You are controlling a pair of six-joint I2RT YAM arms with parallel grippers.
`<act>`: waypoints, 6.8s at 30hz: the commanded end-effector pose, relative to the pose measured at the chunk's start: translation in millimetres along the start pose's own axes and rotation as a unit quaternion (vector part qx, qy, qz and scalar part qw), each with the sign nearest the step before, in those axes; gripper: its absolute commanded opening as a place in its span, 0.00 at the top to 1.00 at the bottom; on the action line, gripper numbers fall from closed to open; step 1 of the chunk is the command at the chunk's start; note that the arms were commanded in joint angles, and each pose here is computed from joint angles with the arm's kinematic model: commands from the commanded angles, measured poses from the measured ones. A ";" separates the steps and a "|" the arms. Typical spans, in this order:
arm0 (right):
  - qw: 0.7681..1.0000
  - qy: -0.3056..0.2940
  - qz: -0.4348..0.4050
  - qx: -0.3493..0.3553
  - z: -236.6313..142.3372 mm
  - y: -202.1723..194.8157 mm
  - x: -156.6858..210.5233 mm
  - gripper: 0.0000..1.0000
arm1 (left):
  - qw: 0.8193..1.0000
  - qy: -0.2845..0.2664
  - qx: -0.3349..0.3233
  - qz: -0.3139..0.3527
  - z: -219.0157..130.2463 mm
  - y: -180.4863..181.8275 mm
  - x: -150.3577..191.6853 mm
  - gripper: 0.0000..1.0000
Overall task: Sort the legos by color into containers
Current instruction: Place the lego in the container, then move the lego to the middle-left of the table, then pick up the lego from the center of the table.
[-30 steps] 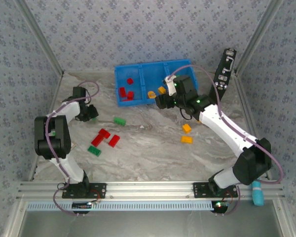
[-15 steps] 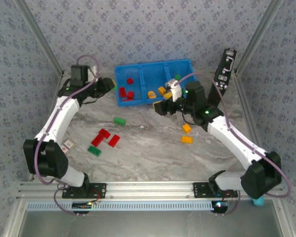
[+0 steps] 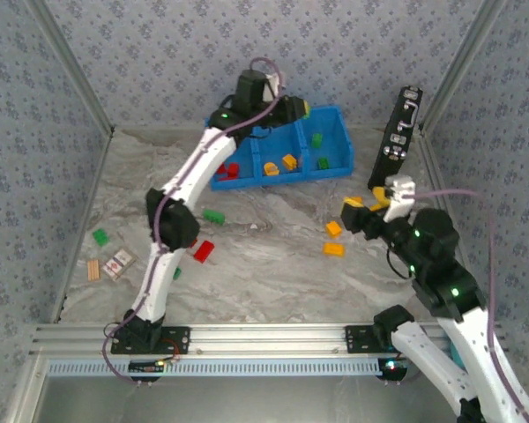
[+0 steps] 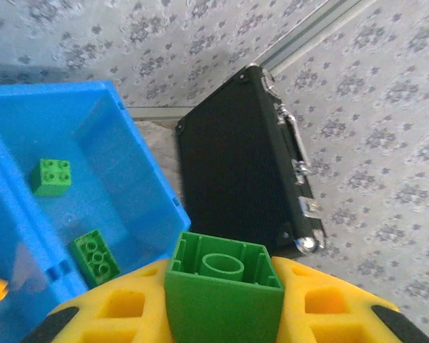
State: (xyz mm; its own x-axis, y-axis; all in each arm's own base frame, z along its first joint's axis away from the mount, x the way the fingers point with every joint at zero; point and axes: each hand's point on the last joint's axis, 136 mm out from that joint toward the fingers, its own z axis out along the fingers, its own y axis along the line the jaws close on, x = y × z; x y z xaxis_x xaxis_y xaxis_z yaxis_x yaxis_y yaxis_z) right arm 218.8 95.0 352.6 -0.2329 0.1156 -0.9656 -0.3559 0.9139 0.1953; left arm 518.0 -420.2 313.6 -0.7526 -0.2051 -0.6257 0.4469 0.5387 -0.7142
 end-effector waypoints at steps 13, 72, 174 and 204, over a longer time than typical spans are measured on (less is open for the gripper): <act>0.989 0.104 0.041 0.097 0.7 -37.9 64.2 0.17 | 0.996 -0.051 -0.004 -0.075 93.9 57.0 33.1 0.68; 0.969 0.242 0.046 -0.008 136.3 -18.8 109.8 0.16 | 0.787 -0.049 -0.547 -0.283 -509.9 389.4 173.3 0.31; 0.962 0.270 0.025 0.021 157.9 -29.2 122.6 0.15 | 0.775 0.158 -0.591 -0.159 -465.3 429.7 179.8 0.31; 0.972 0.211 0.003 -0.101 172.4 17.3 80.6 0.15 | 0.946 0.062 -0.307 -0.090 -319.3 237.0 36.4 0.79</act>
State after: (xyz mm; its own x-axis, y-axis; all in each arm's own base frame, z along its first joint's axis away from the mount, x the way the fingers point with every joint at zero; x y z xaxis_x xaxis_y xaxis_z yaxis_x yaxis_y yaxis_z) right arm 344.3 166.6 208.6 -0.6708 -0.0769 -0.7377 -0.3994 0.8755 0.2719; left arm 441.1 12.7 148.2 -0.8933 -0.2216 -0.3911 -0.1298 0.9601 -0.2475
